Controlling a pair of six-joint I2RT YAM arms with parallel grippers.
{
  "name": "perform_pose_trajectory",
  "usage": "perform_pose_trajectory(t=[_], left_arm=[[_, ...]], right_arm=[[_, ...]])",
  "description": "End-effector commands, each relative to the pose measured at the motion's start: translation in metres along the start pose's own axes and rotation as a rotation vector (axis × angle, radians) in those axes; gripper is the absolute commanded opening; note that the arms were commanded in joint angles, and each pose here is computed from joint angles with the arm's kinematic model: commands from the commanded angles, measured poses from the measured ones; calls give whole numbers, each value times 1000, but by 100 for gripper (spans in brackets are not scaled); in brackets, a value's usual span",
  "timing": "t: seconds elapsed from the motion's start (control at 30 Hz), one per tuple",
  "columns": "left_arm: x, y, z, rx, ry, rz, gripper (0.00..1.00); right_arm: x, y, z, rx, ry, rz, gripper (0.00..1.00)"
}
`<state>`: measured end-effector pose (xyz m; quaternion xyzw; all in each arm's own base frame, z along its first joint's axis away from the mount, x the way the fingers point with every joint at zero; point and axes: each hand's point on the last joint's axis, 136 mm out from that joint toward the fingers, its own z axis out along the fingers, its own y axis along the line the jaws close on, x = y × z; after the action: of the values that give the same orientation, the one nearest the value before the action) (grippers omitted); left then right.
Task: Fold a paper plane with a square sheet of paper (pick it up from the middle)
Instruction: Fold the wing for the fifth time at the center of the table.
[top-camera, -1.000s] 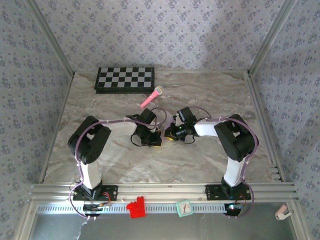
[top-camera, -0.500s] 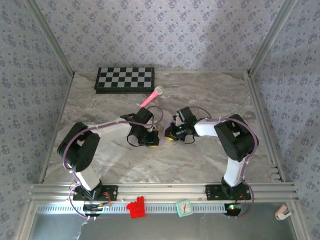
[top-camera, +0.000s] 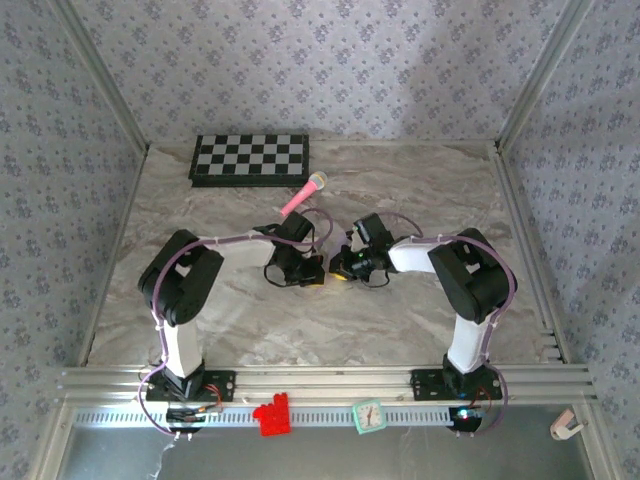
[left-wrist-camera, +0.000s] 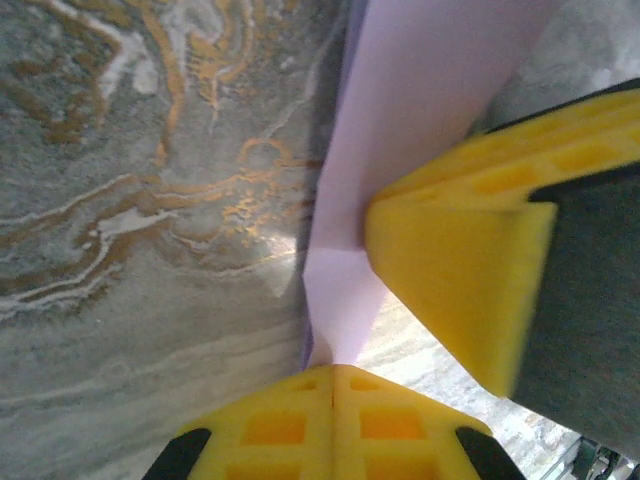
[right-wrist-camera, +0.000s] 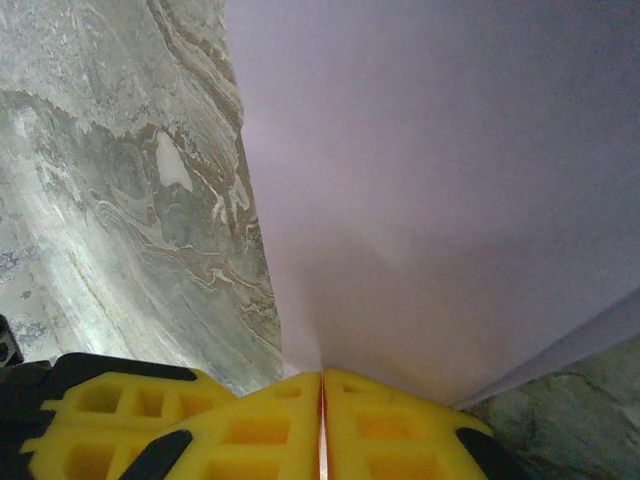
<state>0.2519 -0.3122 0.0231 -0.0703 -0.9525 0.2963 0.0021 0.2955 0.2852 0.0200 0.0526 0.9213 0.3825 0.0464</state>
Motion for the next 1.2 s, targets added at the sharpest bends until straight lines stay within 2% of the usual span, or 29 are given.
perform_pose_trajectory(t=[0.0,0.3,0.73,1.17], left_arm=[[2,8,4,-19,20,-27,0],[22,35,12,-100,71,-72,0],[22,37,15,-90,70,-85,0],[22,38,14,-81,66,-97,0]], right_arm=[[1,-18,5,66,4,50,12],[-16,21,-27,3,-108,-56,13],[7,7,-6,56,-40,-48,3],[20,8,7,34,28,-54,0]])
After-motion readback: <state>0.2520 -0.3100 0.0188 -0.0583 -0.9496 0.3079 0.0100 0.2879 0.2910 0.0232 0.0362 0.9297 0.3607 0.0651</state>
